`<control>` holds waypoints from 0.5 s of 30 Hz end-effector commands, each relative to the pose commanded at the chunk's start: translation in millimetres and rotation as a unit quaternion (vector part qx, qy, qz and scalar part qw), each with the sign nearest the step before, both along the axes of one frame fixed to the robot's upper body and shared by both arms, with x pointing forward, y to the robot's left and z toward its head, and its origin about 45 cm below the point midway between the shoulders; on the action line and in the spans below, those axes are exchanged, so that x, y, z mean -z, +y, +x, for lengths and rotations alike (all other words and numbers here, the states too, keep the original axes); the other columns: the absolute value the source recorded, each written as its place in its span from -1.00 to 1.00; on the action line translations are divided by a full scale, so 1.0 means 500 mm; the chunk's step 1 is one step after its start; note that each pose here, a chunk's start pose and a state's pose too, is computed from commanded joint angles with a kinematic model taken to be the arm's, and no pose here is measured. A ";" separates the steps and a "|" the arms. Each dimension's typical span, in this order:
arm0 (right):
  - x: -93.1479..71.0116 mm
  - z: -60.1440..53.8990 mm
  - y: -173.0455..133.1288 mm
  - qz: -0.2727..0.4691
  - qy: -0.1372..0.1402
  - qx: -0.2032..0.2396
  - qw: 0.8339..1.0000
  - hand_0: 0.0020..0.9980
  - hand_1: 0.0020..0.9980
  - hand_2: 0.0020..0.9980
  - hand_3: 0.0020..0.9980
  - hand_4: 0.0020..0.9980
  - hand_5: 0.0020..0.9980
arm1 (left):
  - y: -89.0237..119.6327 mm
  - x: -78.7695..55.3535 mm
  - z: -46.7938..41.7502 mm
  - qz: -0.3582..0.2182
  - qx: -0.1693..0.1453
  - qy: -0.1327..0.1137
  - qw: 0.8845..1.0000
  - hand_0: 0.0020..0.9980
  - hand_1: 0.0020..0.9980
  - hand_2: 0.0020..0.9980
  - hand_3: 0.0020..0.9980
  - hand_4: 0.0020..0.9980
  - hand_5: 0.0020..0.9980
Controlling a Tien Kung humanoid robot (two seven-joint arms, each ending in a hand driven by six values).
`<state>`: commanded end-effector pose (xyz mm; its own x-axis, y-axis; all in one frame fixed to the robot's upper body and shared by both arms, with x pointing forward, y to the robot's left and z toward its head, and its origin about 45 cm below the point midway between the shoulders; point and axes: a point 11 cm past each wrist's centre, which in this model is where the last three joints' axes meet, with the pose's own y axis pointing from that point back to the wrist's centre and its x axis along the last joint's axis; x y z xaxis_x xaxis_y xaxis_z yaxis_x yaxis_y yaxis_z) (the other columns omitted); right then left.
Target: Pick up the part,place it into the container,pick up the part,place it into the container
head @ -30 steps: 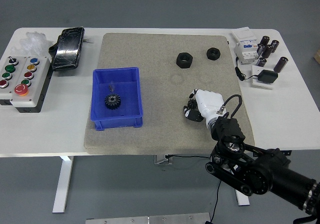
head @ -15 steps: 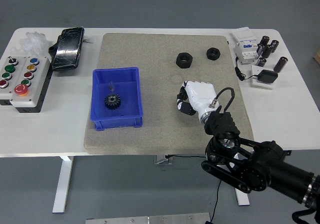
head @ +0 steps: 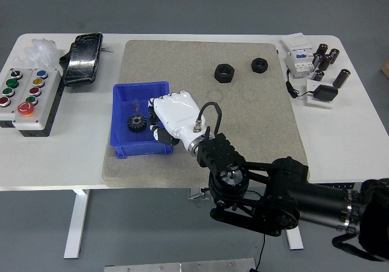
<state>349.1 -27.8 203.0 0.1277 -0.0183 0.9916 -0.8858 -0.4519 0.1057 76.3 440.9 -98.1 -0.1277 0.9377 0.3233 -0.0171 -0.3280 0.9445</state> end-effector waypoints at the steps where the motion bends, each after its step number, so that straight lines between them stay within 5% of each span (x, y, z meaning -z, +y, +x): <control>1: 0.002 0.000 0.001 -0.001 0.003 0.000 1.000 0.42 0.80 1.00 1.00 0.18 -0.42 | 0.001 0.000 0.000 0.000 0.000 0.000 1.000 0.37 0.25 0.13 0.22 0.17 -0.45; 3: 0.002 0.001 0.000 0.001 0.005 0.002 1.000 0.42 0.80 1.00 1.00 0.18 -0.42 | 0.001 0.000 -0.002 0.001 -0.001 0.001 1.000 0.37 0.25 0.13 0.22 0.17 -0.45; 4: 0.001 0.002 -0.002 0.004 0.004 0.004 1.000 0.53 0.90 1.00 1.00 0.45 -0.28 | 0.002 0.000 -0.003 0.001 -0.001 0.002 1.000 0.37 0.25 0.13 0.22 0.18 -0.42; 11: 0.008 0.014 -0.024 0.046 0.014 0.037 0.998 0.52 0.88 1.00 1.00 0.58 -0.23 | 0.001 0.001 -0.008 0.000 -0.001 0.007 1.000 0.37 0.25 0.13 0.22 0.18 -0.41; 15: 0.013 0.023 -0.072 0.129 0.033 0.093 0.987 0.52 0.88 1.00 1.00 0.58 -0.23 | -0.001 0.001 -0.005 -0.001 0.001 0.005 1.000 0.37 0.25 0.13 0.22 0.18 -0.41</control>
